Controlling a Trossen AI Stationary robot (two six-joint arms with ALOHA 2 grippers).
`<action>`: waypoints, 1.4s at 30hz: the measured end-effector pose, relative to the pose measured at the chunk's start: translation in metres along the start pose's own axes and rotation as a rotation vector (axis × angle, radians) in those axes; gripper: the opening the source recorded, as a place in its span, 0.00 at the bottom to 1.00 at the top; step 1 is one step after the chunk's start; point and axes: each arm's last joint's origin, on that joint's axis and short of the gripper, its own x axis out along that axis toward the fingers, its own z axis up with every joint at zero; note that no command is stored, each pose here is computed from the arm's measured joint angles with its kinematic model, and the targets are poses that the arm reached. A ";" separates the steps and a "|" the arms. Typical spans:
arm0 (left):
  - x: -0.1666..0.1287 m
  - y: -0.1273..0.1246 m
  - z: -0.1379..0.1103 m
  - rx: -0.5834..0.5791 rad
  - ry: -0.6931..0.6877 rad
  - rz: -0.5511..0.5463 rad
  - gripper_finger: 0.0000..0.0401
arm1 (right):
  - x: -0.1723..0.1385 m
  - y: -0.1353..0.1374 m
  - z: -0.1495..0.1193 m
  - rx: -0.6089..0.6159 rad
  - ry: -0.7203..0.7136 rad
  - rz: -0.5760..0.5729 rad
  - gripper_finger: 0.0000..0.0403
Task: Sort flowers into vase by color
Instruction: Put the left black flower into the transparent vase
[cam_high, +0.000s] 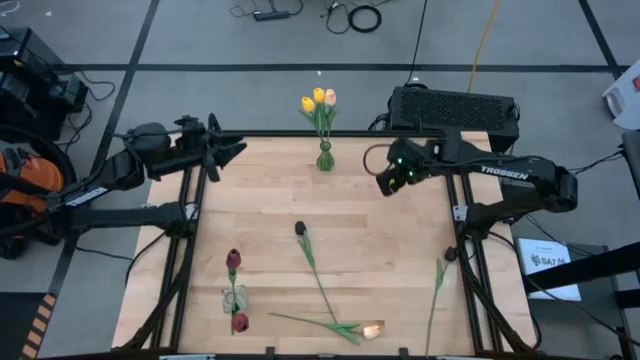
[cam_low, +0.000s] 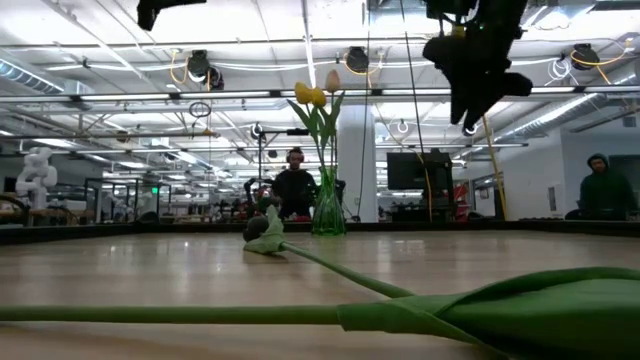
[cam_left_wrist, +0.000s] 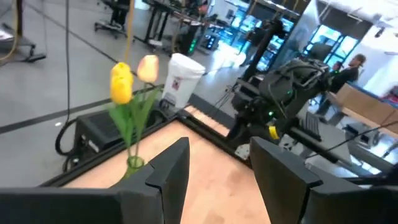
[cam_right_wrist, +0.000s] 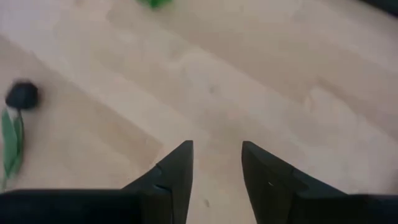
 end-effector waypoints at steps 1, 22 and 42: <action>0.002 -0.002 -0.001 0.006 0.004 0.003 0.44 | -0.001 0.002 -0.004 -0.010 0.013 -0.004 0.32; 0.005 0.000 -0.033 0.049 0.301 0.105 0.44 | -0.010 0.048 -0.033 0.033 -0.019 0.184 0.32; -0.010 0.004 -0.066 0.145 0.469 -0.124 0.44 | 0.003 0.119 -0.104 0.346 0.111 0.259 0.10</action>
